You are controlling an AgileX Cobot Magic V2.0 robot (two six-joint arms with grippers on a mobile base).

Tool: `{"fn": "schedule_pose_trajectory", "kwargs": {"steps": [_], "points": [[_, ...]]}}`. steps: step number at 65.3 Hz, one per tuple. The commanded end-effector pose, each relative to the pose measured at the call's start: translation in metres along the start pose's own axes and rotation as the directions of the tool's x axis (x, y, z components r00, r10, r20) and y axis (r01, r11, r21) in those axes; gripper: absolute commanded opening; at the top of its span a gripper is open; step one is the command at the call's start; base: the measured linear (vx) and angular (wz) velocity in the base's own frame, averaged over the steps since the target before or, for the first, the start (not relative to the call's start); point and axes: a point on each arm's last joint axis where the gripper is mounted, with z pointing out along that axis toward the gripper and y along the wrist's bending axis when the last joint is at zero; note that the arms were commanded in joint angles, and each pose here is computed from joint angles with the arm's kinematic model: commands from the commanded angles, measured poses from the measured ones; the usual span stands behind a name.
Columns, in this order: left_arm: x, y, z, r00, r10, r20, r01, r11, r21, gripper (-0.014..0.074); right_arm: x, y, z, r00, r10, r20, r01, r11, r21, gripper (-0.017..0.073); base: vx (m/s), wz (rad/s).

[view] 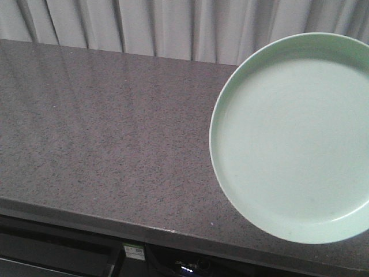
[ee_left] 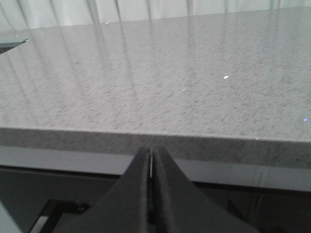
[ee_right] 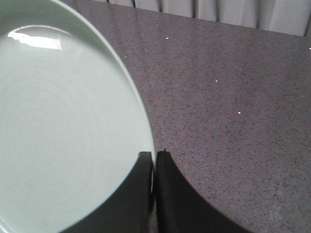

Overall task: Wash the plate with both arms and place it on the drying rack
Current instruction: 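Drive the base away from the counter holding the plate in the right gripper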

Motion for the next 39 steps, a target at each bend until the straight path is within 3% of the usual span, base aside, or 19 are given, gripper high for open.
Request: {"fn": "schedule_pose_trajectory", "kwargs": {"steps": [1, 39], "points": [[-0.0015, -0.0013, 0.0004, 0.997, -0.003, 0.073, 0.002, 1.0, 0.013, -0.0006, -0.0111, 0.0016, -0.0033, 0.997, 0.004, 0.08, -0.003, 1.0, -0.003, -0.0006, -0.07, 0.28], [-0.0015, -0.0013, 0.0004, 0.997, -0.003, 0.073, 0.002, 1.0, 0.013, -0.0006, -0.0111, 0.0016, -0.0033, 0.997, 0.004, 0.08, -0.003, 1.0, -0.003, -0.0006, -0.08, 0.33]]}}
